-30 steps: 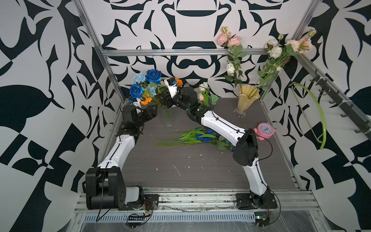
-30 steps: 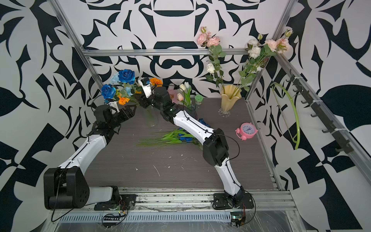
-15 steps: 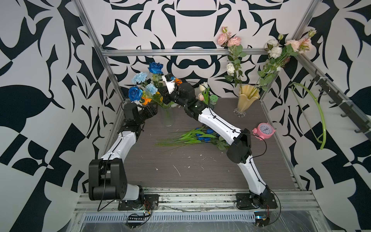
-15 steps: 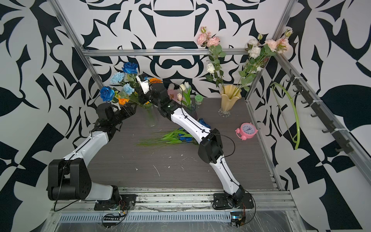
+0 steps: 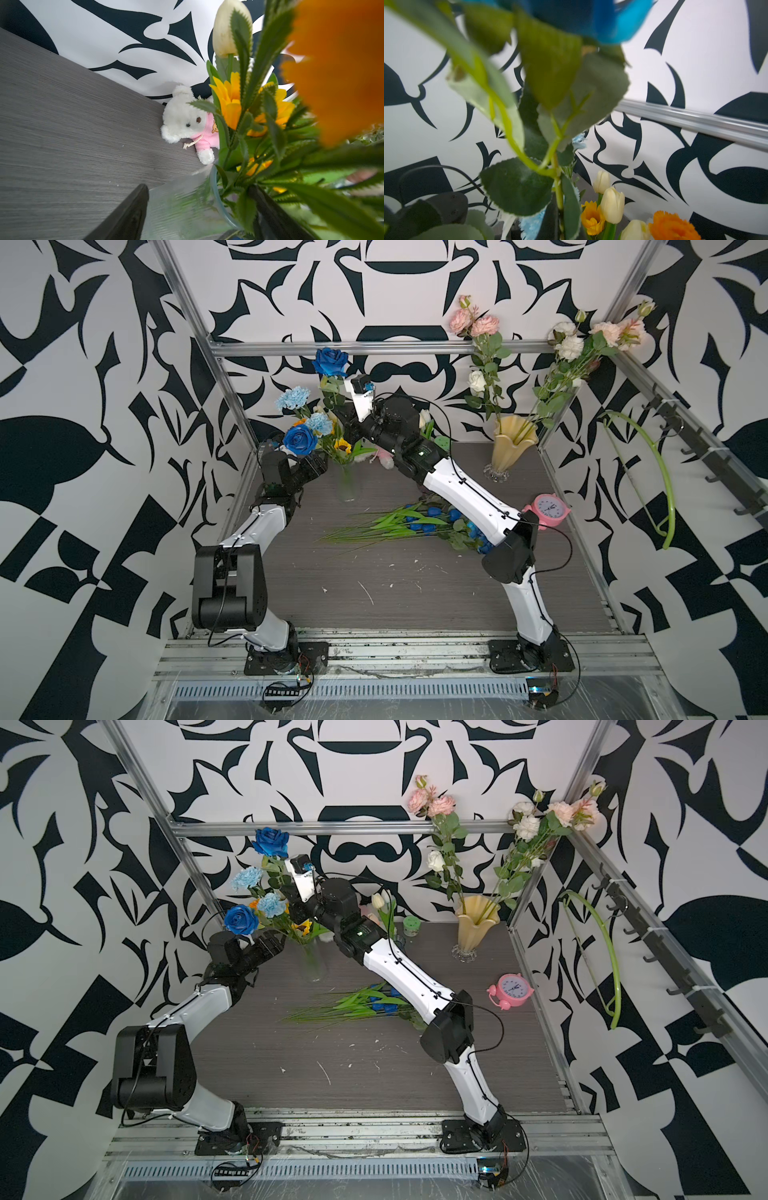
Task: Pick out blue flowers from the vase
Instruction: Pick up the flower from the vase, then place the flower at the center of the board.
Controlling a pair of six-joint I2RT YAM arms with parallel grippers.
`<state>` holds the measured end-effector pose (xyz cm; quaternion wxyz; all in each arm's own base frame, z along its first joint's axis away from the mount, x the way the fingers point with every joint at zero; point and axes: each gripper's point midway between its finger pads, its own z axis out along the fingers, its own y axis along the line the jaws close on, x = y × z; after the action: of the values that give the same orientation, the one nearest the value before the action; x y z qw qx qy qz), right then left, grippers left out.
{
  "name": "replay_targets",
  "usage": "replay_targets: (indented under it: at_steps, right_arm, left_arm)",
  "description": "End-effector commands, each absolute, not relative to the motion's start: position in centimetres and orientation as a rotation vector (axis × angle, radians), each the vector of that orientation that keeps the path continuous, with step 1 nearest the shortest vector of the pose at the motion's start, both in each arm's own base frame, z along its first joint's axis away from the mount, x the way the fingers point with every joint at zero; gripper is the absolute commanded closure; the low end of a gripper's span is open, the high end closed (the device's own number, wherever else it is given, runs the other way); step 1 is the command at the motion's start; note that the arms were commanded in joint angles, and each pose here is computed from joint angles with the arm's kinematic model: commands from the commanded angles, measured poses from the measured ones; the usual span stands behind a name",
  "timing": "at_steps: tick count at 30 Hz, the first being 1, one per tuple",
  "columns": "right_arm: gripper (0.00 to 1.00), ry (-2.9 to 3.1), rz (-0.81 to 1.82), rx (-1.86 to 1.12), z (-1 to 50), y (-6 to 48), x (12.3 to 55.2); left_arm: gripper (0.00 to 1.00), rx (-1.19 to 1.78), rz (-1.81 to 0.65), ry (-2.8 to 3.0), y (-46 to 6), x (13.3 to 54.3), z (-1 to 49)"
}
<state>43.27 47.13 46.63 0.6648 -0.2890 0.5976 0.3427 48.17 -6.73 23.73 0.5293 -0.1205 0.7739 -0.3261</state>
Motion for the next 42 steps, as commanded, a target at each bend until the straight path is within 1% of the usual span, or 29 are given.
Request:
replay_targets:
  at_steps: [1, 9, 12, 19, 22, 25, 28, 32, 37, 42]
  right_arm:
    - [1.00, 1.174, 0.784, -0.546, 54.4, 44.0, 41.2]
    - [1.00, 0.989, 0.835, -0.391, 63.2, 38.2, 36.9]
    - [1.00, 0.943, 0.862, -0.345, 65.7, 35.8, 35.0]
    - [1.00, 0.887, 0.831, -0.259, 67.7, 29.9, 30.9]
    - [1.00, 0.912, 0.792, -0.189, 67.2, 26.9, 30.0]
    - [1.00, 0.974, 0.781, -0.059, 65.0, 23.8, 29.8]
    - [1.00, 1.052, 0.820, 0.111, 61.0, 20.8, 30.0]
    - [1.00, 1.158, 0.867, 0.393, 53.2, 17.2, 31.8]
    - [1.00, 1.166, 0.999, 0.747, 42.8, 13.4, 33.1]
    - [1.00, 1.229, 1.086, 0.966, 34.9, 12.6, 34.7]
  left_arm:
    - [0.22, -0.270, -0.804, 1.803, -6.8, 49.1, 25.1]
    - [0.22, -0.279, -0.805, 1.809, -6.8, 49.4, 24.5]
    - [0.22, -0.278, -0.806, 1.809, -6.8, 49.3, 24.5]
    - [0.22, -0.263, -0.793, 1.811, -6.8, 49.0, 24.9]
    - [0.22, -0.253, -0.800, 1.814, -7.0, 48.8, 25.1]
    - [0.22, -0.248, -0.803, 1.809, -7.0, 48.5, 25.4]
    - [0.22, -0.239, -0.809, 1.804, -7.1, 48.3, 25.9]
    - [0.22, -0.230, -0.813, 1.802, -7.2, 48.1, 26.2]
    - [0.22, -0.226, -0.804, 1.801, -7.1, 47.7, 26.5]
    - [0.22, -0.224, -0.809, 1.796, -7.1, 47.4, 26.8]
